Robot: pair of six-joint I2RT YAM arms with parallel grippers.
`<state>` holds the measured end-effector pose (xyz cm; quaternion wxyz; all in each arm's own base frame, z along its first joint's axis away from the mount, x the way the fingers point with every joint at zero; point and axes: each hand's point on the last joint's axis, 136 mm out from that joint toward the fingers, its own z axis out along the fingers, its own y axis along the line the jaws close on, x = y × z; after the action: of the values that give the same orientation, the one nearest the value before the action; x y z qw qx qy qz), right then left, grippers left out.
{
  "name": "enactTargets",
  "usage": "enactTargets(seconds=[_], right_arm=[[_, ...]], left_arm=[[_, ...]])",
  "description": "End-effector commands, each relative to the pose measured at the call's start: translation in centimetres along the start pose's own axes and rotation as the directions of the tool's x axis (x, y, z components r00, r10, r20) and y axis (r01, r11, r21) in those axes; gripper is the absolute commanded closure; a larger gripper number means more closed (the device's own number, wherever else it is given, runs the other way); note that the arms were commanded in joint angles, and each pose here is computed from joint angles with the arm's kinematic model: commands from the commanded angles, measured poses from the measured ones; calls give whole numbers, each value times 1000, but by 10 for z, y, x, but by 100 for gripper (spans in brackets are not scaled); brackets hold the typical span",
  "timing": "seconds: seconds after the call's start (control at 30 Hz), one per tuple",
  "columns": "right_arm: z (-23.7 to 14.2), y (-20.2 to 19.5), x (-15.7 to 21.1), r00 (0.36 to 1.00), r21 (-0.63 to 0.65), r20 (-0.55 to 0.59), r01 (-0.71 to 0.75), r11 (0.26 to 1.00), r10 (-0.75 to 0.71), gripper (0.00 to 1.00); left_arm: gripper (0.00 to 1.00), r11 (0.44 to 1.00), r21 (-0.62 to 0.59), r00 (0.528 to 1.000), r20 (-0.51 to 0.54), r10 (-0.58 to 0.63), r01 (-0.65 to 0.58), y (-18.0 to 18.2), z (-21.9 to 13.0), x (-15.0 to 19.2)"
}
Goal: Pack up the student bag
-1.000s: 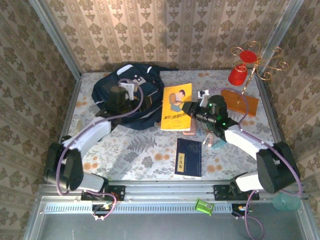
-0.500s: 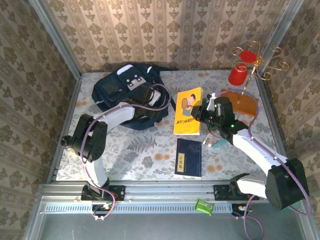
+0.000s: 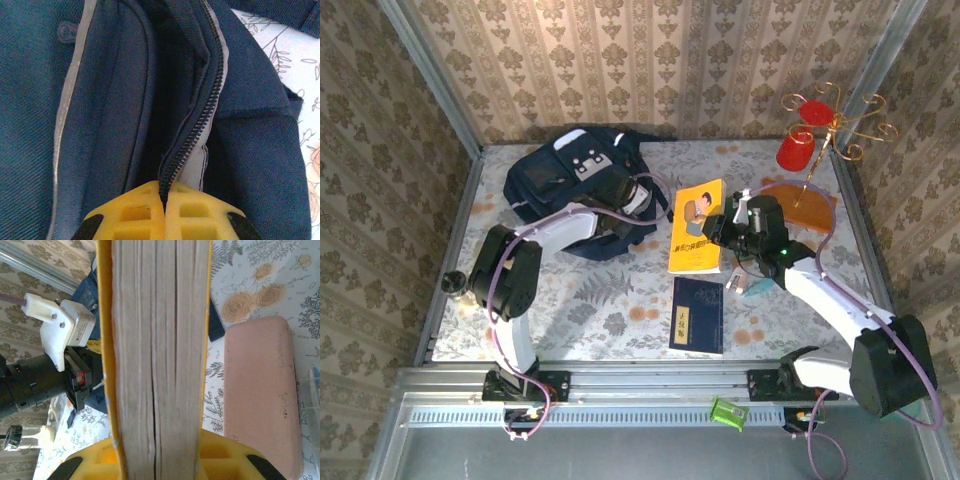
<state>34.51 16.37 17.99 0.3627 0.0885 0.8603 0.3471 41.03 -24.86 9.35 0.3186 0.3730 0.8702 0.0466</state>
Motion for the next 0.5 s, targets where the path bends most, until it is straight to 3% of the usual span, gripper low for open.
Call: enactTargets(seconds=[0.0, 0.23, 0.47], right_arm=[[2, 25, -10, 999, -83, -26, -21, 996, 19, 100], [20, 49, 5, 980, -211, -155, -155, 965, 123, 100], [47, 95, 24, 954, -326, -268, -220, 919, 134, 100]], left_arm=[[100, 966, -234, 992, 44, 120, -106, 34, -39, -27], [100, 821, -550, 914, 238, 328, -151, 60, -129, -87], [100, 666, -731, 832, 272, 483, -148, 75, -183, -116]])
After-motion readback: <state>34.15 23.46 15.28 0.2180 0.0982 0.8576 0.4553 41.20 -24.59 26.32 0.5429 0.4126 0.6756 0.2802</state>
